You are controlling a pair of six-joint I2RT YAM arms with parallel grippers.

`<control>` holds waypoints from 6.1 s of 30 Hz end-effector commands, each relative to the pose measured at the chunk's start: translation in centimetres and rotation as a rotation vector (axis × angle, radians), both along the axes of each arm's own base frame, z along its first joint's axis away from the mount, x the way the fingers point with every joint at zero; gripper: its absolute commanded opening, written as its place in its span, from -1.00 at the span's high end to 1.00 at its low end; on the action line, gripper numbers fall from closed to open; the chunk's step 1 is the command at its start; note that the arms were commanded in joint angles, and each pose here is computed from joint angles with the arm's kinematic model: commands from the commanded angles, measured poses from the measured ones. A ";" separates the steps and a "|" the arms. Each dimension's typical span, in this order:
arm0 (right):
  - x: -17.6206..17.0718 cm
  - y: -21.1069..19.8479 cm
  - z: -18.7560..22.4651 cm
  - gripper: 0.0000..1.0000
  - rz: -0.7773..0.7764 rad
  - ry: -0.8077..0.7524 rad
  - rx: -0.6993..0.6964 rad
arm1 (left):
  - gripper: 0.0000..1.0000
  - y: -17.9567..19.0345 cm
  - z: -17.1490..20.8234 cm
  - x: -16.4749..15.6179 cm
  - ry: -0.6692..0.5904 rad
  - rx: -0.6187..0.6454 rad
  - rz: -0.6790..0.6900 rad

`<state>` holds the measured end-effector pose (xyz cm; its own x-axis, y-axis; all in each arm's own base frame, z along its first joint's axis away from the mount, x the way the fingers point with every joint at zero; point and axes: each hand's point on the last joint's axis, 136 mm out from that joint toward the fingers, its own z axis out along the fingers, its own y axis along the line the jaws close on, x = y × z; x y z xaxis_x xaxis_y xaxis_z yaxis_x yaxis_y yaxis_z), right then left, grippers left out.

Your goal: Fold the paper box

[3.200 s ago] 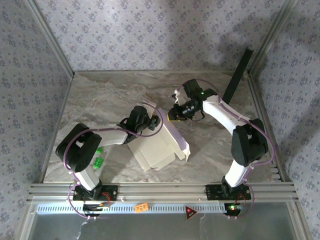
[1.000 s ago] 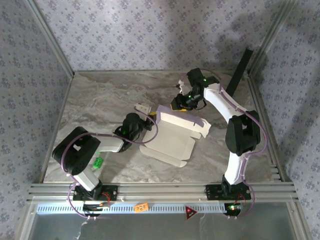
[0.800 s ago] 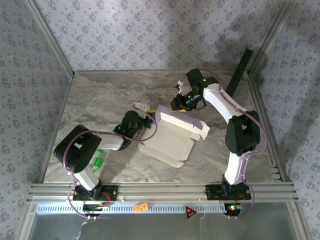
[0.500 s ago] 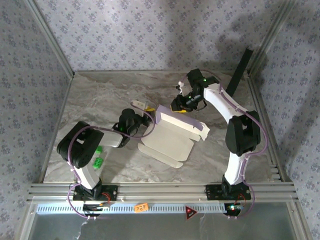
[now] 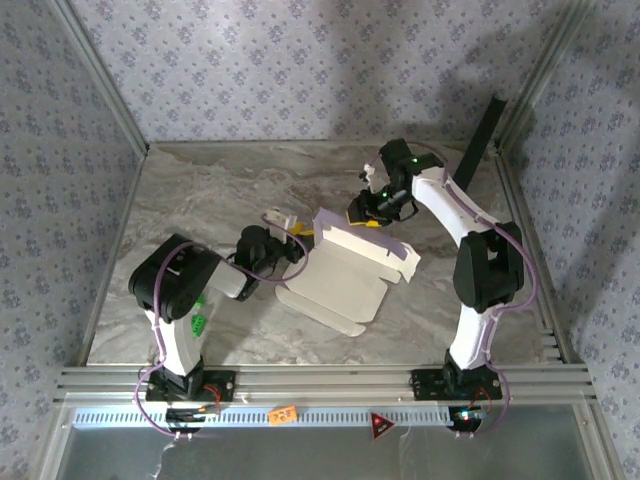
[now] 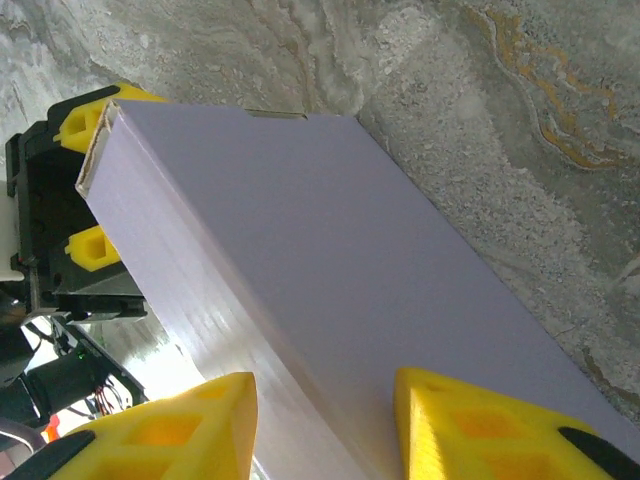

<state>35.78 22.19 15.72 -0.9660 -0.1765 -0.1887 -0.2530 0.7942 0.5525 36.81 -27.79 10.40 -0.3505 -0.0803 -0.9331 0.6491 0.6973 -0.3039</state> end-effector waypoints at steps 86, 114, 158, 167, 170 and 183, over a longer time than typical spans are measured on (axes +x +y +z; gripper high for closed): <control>-0.7 3.1 1.6 0.21 0.037 0.051 -0.014 | 1.00 -2.1 6.7 3.2 -0.282 -0.120 0.055; -1.8 2.7 1.3 0.20 0.043 0.011 -0.087 | 0.21 -0.7 0.9 0.7 -0.141 -0.012 0.079; -1.5 2.6 0.6 0.21 0.036 0.023 -0.054 | 1.00 -0.9 -6.2 1.0 -0.032 0.191 0.219; -0.9 1.3 3.3 0.19 -0.017 -0.090 -0.084 | 0.79 3.8 -5.6 -0.5 0.016 0.274 0.422; -1.2 1.0 3.7 0.19 -0.032 -0.108 -0.077 | 0.40 2.6 -5.5 -2.2 0.002 0.279 0.353; -2.8 -0.4 5.1 0.16 -0.091 -0.181 -0.055 | -0.15 1.1 1.9 -7.7 -0.030 0.243 0.159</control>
